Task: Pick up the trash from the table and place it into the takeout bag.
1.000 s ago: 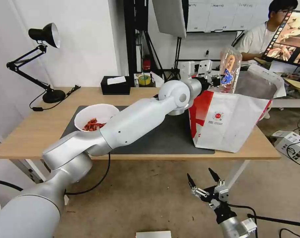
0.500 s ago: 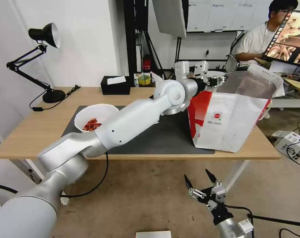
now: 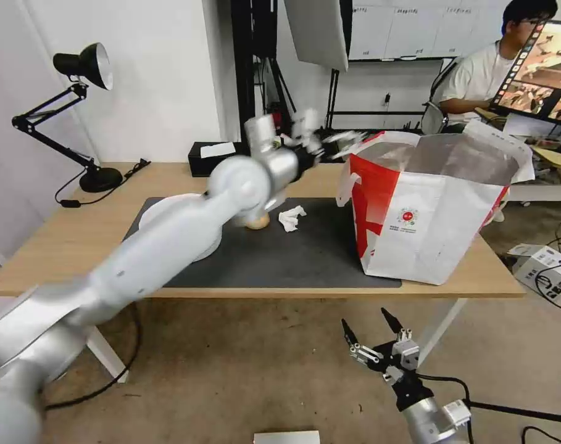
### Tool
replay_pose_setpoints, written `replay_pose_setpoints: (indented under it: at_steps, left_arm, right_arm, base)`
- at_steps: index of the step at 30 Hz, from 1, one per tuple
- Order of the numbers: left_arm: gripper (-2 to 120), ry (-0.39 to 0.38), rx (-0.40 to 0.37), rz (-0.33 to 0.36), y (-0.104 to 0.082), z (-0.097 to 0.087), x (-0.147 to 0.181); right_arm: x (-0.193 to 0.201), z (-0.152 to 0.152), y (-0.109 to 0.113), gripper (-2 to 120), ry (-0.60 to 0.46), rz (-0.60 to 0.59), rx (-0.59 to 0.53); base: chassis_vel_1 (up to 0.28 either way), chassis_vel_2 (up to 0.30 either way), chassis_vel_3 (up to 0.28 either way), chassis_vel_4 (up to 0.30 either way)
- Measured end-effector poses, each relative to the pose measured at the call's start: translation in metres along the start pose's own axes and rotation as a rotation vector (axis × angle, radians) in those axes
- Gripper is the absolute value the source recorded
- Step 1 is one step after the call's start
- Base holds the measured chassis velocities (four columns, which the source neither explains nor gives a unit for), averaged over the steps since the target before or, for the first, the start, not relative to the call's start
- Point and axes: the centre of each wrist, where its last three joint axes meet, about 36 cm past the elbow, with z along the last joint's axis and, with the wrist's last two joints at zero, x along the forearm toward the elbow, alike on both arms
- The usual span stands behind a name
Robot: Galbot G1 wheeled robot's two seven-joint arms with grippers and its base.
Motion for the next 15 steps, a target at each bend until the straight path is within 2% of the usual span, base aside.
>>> replay_pose_setpoints:
  at_steps: [1,4,5,7,8,11,12,15]
  left_arm:
    - [100,0.0,0.0,0.0,0.0,0.0,0.0]
    - [100,-0.032,-0.059,-0.044,0.024,0.014,0.047]
    - [100,-0.032,-0.059,-0.044,0.024,0.014,0.047]
    - [100,-0.044,-0.116,-0.091,0.046,0.034,0.088]
    - [100,-0.044,-0.116,-0.091,0.046,0.034,0.088]
    - [100,-0.073,-0.192,-0.15,0.064,0.054,0.136]
    - [100,-0.073,-0.192,-0.15,0.064,0.054,0.136]
    - [100,-0.135,-0.261,-0.242,0.074,0.085,0.176]
  right_arm:
    - [0.0,0.0,0.0,100,0.0,0.0,0.0]
    - [-0.005,0.001,0.002,100,-0.003,-0.011,-0.004]
    - [-0.005,0.001,0.002,100,-0.003,-0.011,-0.004]
    - [-0.014,0.001,0.001,100,-0.011,-0.021,-0.005]
    - [-0.014,0.001,0.001,100,-0.011,-0.021,-0.005]
    - [-0.026,0.0,-0.001,100,-0.024,-0.015,-0.001]
    - [-0.026,0.0,-0.001,100,-0.024,-0.015,-0.001]
    - [-0.029,0.002,0.003,100,-0.026,0.007,-0.014]
  base:
    - [0.0,0.0,0.0,0.0]
    - [0.0,0.0,0.0,0.0]
    - [0.0,0.0,0.0,0.0]
    - [0.0,0.0,0.0,0.0]
    - [0.0,0.0,0.0,0.0]
    - [0.0,0.0,0.0,0.0]
    - [0.0,0.0,0.0,0.0]
    - [0.0,0.0,0.0,0.0]
